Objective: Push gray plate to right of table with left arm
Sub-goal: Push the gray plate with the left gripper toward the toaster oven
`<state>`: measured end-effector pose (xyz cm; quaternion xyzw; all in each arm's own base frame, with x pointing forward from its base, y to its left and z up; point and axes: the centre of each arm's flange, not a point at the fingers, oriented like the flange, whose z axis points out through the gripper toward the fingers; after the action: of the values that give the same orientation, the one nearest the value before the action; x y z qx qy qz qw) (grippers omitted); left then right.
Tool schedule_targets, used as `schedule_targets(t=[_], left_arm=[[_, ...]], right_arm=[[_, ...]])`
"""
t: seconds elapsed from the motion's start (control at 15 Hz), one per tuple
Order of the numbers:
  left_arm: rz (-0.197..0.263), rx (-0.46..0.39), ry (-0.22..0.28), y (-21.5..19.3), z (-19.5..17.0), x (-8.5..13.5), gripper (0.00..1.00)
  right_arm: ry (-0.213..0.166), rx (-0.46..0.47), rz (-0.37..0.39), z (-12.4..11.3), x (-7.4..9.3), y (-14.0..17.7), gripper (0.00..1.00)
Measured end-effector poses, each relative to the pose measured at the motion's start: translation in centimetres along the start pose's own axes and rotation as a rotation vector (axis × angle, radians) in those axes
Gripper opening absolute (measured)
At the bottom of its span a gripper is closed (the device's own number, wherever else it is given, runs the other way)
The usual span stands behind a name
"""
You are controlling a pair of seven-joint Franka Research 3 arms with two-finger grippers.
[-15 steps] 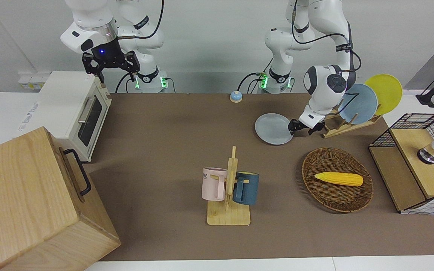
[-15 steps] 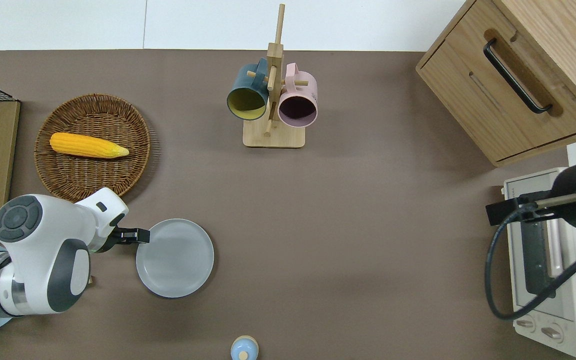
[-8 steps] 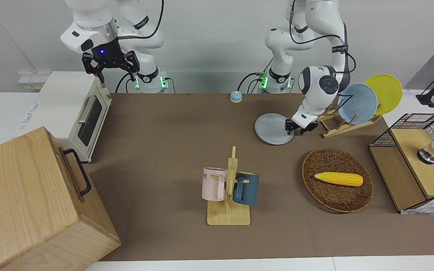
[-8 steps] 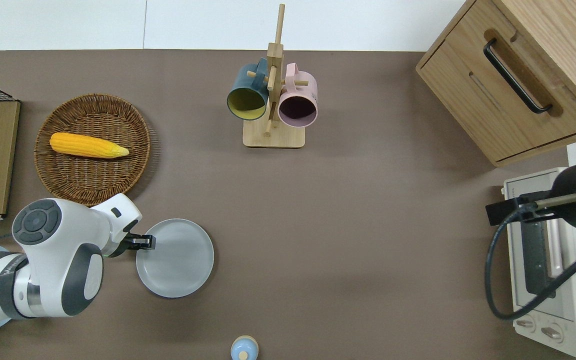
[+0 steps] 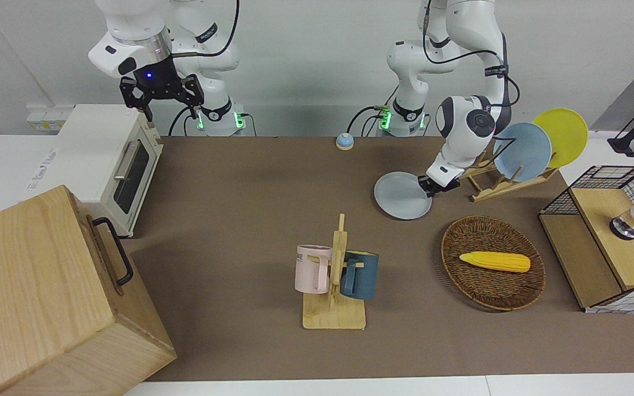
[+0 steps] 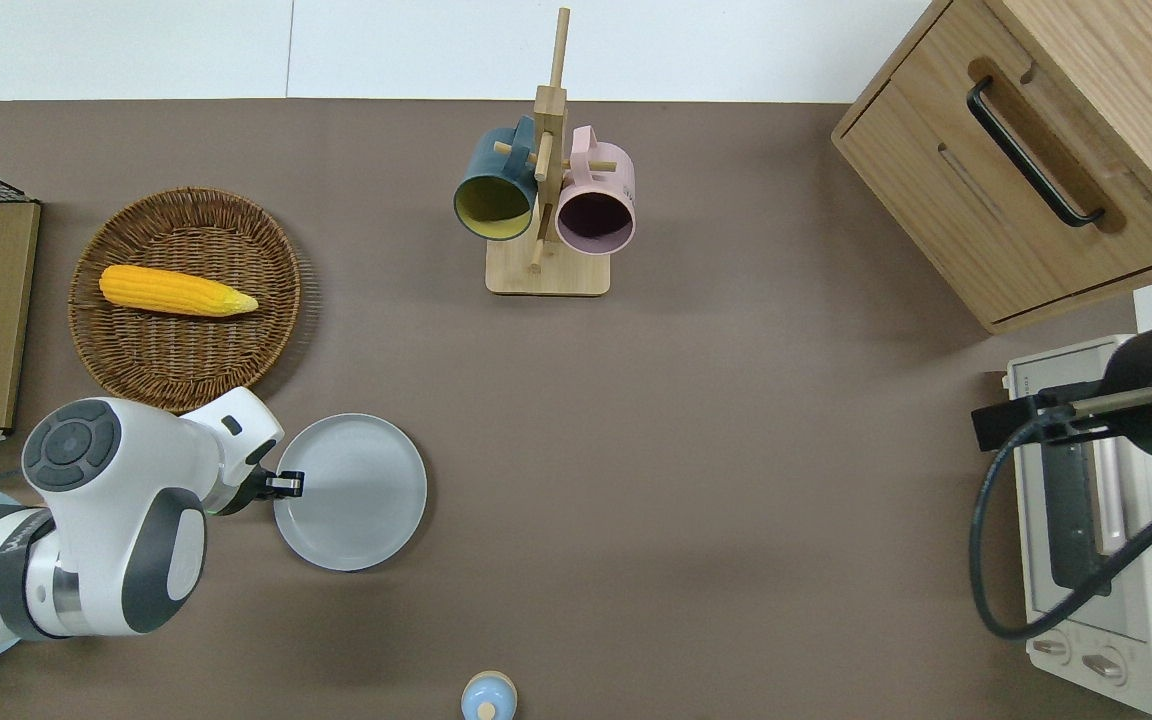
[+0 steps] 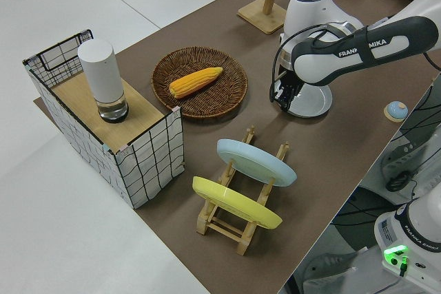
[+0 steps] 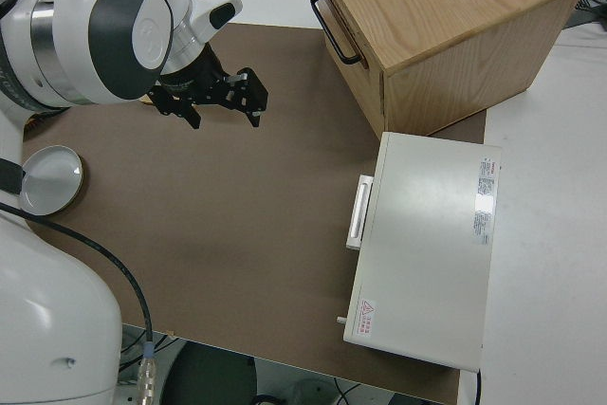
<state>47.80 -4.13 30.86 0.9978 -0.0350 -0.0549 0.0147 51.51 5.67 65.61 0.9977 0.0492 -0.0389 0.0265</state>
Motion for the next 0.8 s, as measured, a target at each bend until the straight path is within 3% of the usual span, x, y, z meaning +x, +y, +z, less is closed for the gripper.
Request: schedule_targets(t=[0.33,0.8], left_arm=[[-0.012,-0.030,0.000,0.9,0.0,0.0,0.04],[-0.025,-0.078,-0.011,8.2,0.3,-0.8,0.04]], right_arm=[[0.000,0.000,0.000,0.0,0.0,0.0,1.00],[0.000,0.000,0.000,0.0,0.0,0.0,1.00]])
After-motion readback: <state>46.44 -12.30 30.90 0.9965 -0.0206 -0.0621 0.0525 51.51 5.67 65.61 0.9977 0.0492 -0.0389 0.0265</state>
